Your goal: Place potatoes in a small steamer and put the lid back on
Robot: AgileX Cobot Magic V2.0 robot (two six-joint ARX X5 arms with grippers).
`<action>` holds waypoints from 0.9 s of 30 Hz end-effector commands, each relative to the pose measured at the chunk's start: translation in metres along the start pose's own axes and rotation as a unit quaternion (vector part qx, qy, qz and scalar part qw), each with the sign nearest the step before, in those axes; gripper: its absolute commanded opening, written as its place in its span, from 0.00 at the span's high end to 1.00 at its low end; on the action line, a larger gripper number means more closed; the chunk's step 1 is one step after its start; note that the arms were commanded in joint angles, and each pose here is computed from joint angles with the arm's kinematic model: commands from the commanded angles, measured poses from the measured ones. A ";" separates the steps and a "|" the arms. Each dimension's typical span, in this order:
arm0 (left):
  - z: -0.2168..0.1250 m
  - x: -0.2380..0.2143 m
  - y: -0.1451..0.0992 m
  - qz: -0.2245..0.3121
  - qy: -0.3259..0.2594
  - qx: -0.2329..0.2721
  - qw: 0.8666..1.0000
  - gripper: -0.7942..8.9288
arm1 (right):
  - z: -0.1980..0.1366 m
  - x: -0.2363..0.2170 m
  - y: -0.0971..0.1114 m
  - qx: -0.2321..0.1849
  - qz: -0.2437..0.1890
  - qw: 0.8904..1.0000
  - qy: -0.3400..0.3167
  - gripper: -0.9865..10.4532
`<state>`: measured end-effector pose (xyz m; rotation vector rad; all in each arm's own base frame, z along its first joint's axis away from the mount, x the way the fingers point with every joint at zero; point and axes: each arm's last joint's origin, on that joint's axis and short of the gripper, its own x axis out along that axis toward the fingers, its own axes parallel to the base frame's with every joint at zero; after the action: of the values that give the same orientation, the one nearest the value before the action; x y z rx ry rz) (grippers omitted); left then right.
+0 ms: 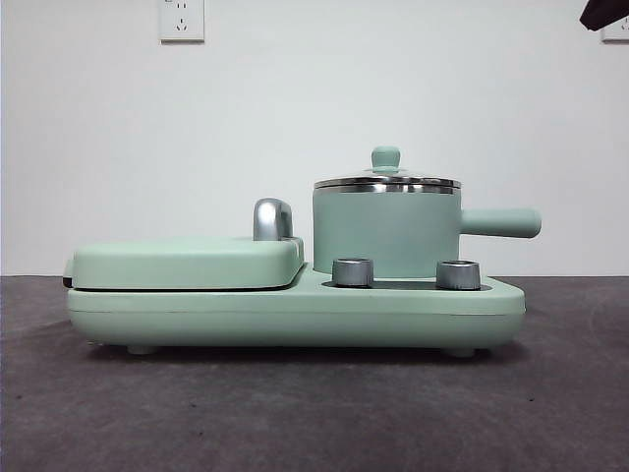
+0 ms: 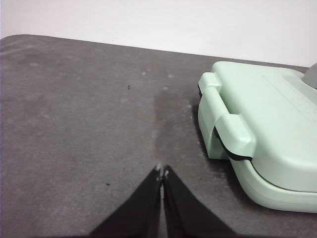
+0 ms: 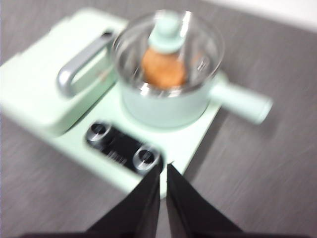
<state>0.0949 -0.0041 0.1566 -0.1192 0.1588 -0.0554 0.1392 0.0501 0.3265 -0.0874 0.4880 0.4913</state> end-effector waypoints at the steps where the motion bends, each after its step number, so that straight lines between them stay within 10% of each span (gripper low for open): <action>1: -0.007 0.002 0.001 0.001 0.012 0.001 1.000 0.91 | -0.037 0.009 -0.005 -0.005 -0.026 0.998 -0.054 0.90; 11: -0.007 0.002 0.001 0.001 0.012 0.001 1.000 0.91 | -0.157 0.025 -0.015 0.007 -0.109 0.976 -0.191 0.90; 27: -0.007 0.002 0.001 0.001 0.012 0.001 1.000 0.91 | -0.170 0.027 -0.020 0.010 -0.156 0.962 -0.223 0.90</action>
<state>0.0949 -0.0040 0.1566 -0.1192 0.1587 -0.0546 0.0962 0.0108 0.1630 -0.0434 0.0423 0.1867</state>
